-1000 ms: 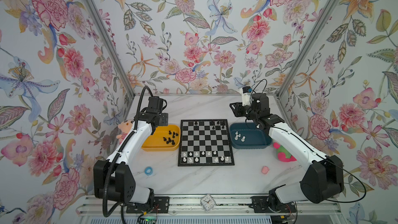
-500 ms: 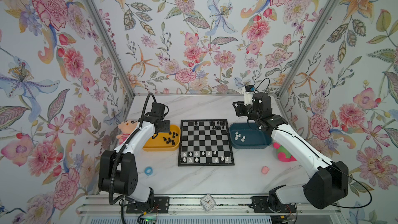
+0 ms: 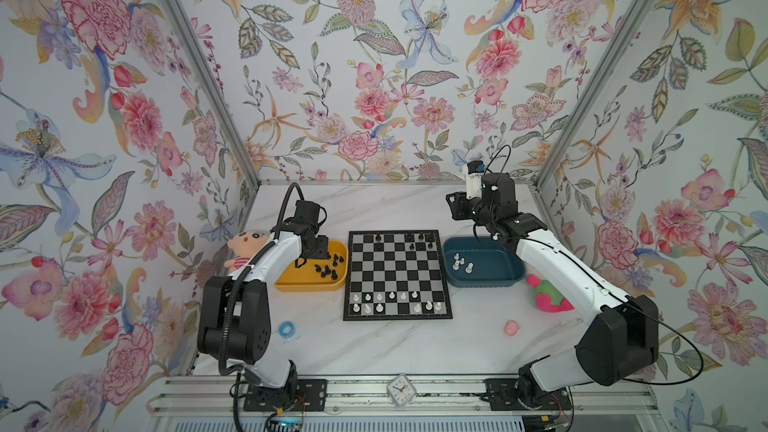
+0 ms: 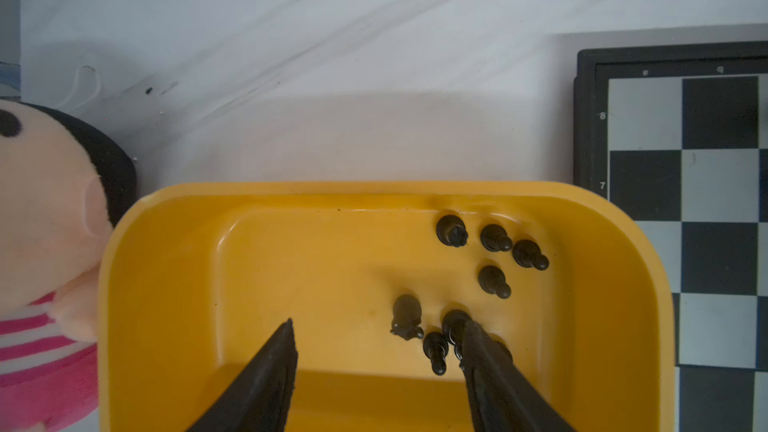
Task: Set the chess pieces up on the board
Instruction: 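Lower the left gripper into the yellow tray over a black piece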
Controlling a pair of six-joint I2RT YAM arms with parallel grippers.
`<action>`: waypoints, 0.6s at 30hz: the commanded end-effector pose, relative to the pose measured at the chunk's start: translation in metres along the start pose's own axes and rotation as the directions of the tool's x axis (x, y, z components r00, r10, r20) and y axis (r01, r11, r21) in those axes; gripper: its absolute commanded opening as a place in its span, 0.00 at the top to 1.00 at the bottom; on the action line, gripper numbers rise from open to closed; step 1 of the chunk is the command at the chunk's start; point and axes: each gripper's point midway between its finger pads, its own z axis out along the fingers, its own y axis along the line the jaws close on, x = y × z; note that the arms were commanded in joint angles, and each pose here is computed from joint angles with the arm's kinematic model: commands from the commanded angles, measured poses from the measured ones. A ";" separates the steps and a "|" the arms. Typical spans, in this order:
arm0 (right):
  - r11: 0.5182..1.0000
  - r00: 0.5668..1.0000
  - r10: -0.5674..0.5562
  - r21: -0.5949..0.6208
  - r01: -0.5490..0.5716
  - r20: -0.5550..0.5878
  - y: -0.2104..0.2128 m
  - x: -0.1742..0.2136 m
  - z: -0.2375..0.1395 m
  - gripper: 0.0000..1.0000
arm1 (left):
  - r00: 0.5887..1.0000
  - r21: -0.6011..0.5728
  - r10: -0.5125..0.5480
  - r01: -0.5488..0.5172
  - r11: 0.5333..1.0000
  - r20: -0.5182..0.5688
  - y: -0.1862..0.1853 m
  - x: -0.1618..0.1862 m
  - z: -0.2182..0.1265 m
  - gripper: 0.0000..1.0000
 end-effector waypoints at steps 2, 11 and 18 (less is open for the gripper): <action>1.000 1.000 -0.010 0.001 0.010 0.002 0.000 -0.005 -0.002 0.71 | 1.000 0.045 0.006 -0.006 0.999 -0.001 -0.006 -0.006 0.004 0.38; 1.000 1.000 -0.002 -0.001 0.002 -0.005 0.000 -0.002 0.001 0.71 | 1.000 0.101 0.009 -0.007 0.995 -0.021 -0.016 -0.003 0.004 0.44; 1.000 1.000 0.002 -0.021 -0.002 -0.019 0.003 0.004 0.003 0.71 | 1.000 0.101 0.008 -0.006 0.995 -0.023 -0.013 0.007 -0.017 0.44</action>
